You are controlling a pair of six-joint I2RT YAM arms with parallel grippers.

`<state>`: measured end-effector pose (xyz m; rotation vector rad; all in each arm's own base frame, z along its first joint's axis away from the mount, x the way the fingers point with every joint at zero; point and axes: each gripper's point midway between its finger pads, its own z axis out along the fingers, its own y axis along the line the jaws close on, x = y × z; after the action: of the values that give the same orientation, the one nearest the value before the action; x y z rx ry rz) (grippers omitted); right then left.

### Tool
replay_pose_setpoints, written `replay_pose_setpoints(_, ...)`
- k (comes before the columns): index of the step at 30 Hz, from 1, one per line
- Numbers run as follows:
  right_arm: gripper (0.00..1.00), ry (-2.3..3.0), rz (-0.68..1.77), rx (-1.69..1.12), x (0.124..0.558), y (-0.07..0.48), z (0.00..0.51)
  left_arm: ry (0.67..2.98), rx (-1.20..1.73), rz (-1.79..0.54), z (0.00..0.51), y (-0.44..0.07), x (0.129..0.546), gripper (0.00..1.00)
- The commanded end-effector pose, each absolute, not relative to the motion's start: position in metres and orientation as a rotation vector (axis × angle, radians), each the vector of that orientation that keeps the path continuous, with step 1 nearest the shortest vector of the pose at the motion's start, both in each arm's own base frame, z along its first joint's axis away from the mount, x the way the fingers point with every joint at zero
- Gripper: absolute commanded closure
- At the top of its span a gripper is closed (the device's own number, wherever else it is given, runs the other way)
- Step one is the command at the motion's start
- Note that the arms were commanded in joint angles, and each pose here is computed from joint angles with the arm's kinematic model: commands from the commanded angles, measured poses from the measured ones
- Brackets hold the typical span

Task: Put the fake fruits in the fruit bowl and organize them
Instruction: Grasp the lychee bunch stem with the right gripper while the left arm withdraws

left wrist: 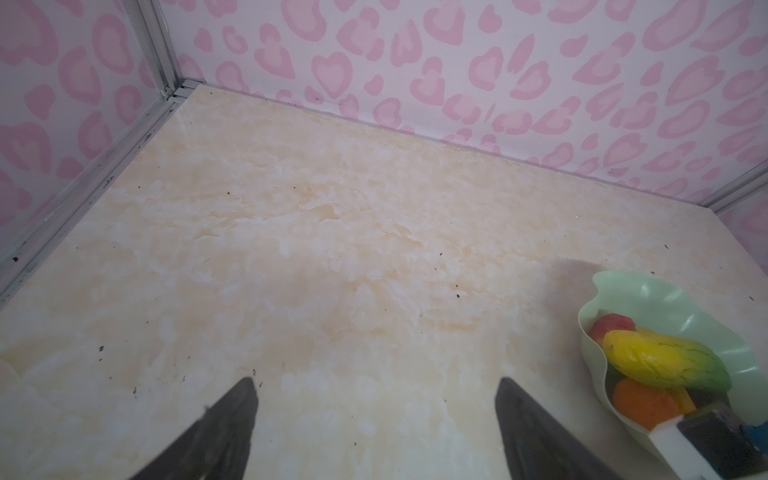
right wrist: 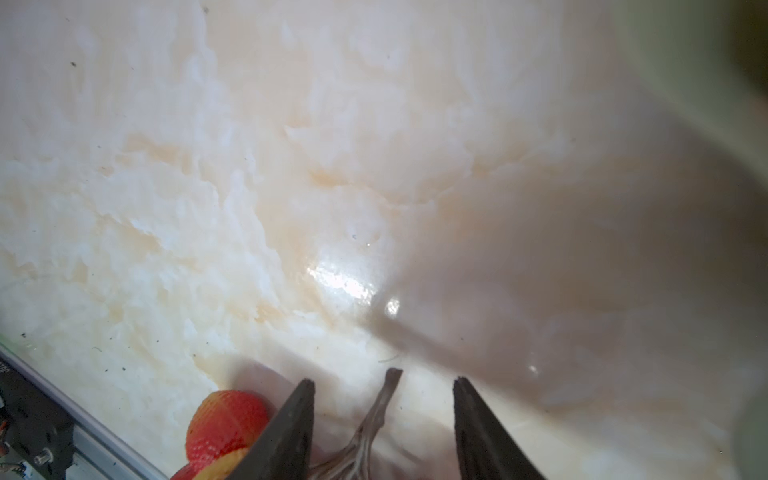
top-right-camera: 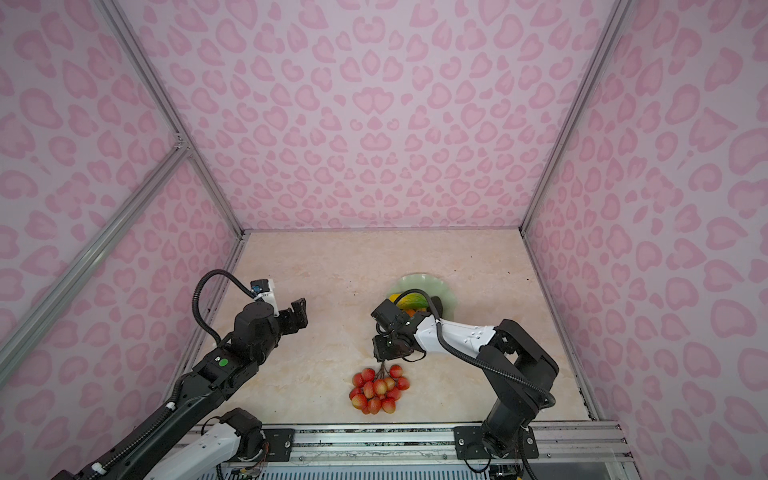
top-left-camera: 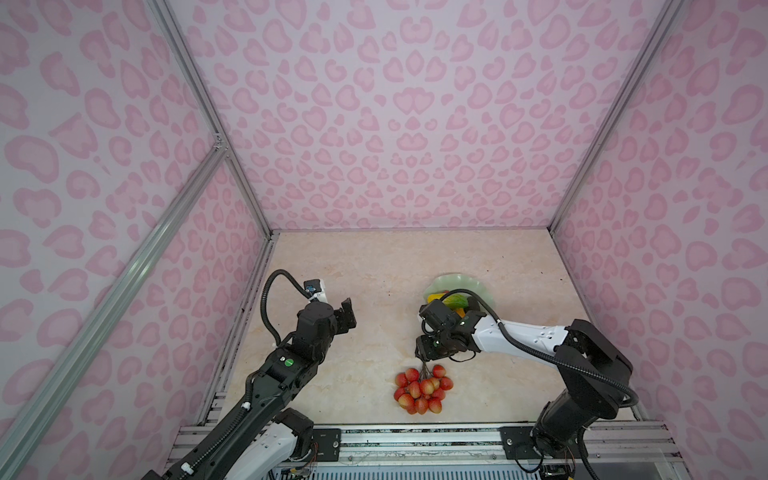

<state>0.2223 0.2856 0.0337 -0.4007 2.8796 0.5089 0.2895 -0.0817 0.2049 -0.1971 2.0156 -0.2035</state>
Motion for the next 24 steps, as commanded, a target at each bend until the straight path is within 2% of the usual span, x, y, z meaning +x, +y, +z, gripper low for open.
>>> replay_pose_setpoints(1,0.49,2.938,0.518,-0.378,0.215,0.287,0.024,1.976,-0.213,-0.214,0.213,-0.078,0.29,0.09)
replay_pose_setpoints(5,0.61,2.971,0.527,-0.371,0.21,0.289,0.014,1.963,-0.236,-0.218,0.215,-0.073,0.288,0.08)
replay_pose_setpoints(13,0.99,2.934,0.602,-0.352,0.224,0.305,0.014,1.933,-0.274,-0.231,0.217,-0.064,0.281,0.08)
replay_pose_setpoints(24,1.0,2.718,0.688,-0.359,0.287,0.327,0.067,1.911,-0.299,-0.229,0.22,-0.057,0.274,0.07)
